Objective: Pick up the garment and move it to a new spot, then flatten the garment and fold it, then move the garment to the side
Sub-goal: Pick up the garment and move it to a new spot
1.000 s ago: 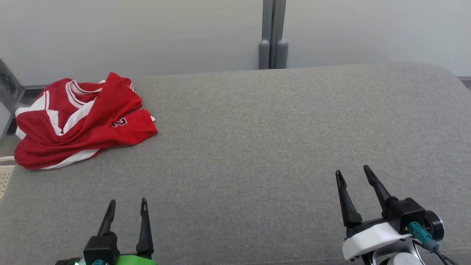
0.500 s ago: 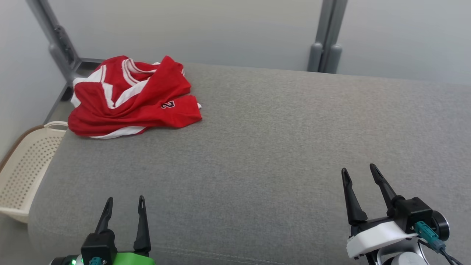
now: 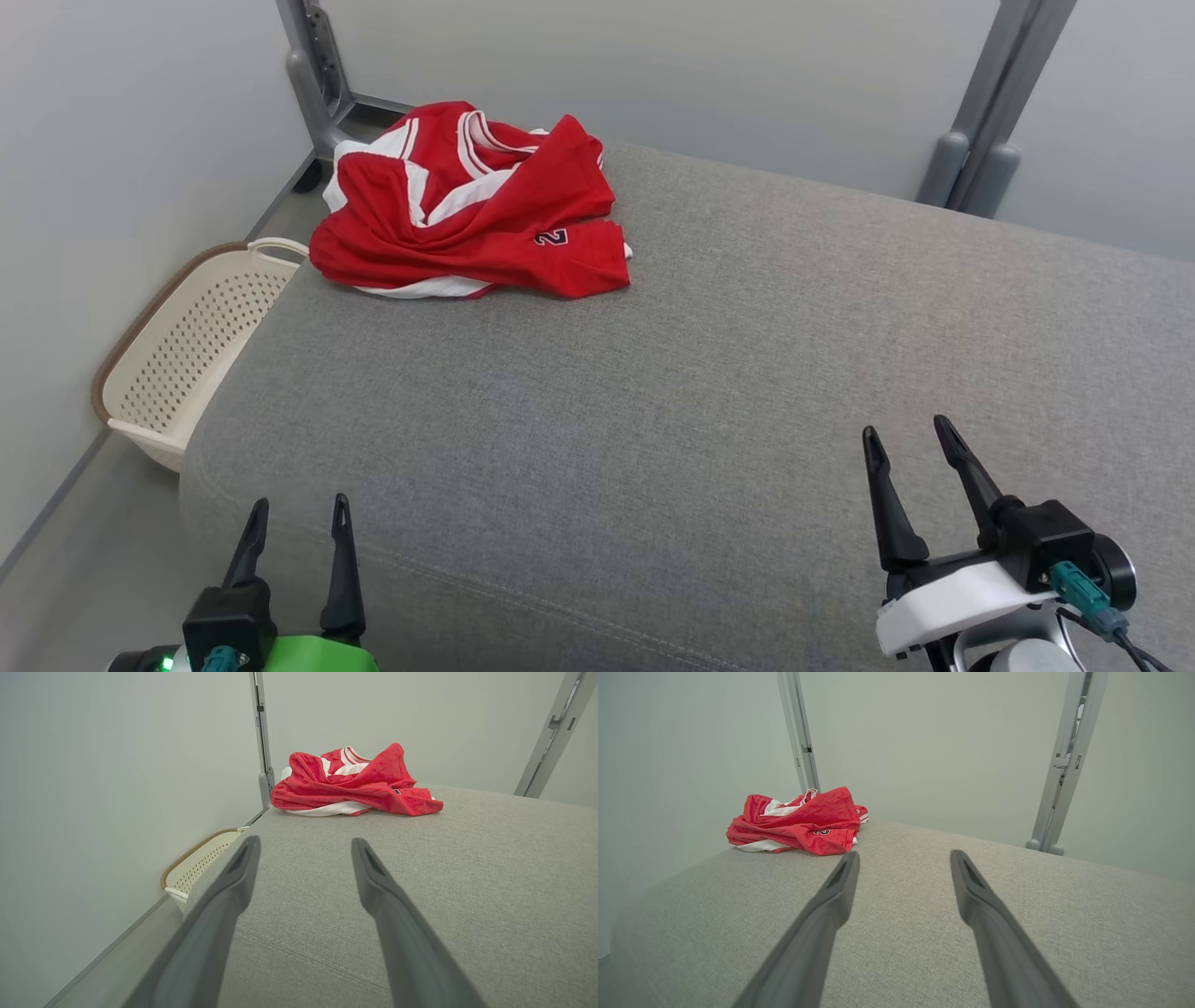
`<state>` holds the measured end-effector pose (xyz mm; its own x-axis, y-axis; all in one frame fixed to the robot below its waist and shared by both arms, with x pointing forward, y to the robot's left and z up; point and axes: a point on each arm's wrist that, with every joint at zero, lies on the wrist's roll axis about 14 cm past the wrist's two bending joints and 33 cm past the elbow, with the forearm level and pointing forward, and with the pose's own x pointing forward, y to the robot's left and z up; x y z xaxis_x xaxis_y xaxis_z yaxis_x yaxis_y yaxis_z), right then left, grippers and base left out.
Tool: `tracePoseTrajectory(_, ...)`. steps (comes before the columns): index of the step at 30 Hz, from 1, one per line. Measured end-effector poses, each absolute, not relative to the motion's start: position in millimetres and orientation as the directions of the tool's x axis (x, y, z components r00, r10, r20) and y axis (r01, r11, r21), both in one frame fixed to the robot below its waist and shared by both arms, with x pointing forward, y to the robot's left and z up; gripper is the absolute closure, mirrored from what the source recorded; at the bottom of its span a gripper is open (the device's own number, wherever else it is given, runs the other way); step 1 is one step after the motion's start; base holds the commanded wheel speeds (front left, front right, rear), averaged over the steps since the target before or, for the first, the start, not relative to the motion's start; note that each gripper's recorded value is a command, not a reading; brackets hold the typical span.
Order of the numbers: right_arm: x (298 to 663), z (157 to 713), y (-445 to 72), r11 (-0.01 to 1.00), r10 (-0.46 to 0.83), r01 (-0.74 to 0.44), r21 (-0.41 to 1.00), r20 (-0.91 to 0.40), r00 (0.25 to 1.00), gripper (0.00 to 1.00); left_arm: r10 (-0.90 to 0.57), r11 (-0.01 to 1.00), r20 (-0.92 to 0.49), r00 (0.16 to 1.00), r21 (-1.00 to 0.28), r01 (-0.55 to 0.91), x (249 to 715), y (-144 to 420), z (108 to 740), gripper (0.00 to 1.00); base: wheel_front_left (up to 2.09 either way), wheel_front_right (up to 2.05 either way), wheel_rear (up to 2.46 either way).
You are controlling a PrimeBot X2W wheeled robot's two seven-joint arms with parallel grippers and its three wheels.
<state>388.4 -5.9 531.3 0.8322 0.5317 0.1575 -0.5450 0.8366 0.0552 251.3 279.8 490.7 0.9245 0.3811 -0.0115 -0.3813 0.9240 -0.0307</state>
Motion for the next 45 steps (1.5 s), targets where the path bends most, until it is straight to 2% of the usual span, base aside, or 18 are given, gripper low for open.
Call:
tracePoseTrajectory(11,391,528,-24,0.863,0.488,-0.501,0.06,0.149,0.86,0.0,0.348,0.937,-0.03,0.937,-0.019,-0.349,274,285,501,0.0,0.0,0.0,0.0)
tracePoseTrajectory(25,415,530,-51,0.906,0.41,-0.422,0.038,0.169,0.896,0.0,0.293,0.956,-0.035,0.955,-0.012,-0.294,371,326,551,0.0,0.0,0.0,0.0)
tracePoseTrajectory(37,464,507,-73,0.934,0.348,-0.356,0.032,0.145,0.926,0.0,0.283,0.951,-0.234,0.93,-0.055,-0.303,470,337,495,0.0,0.0,0.0,0.0)
tracePoseTrajectory(45,491,478,-84,0.943,0.325,-0.33,0.038,0.104,0.94,0.0,0.308,0.937,-0.337,0.89,-0.057,-0.345,515,345,441,0.0,0.0,0.0,0.0)
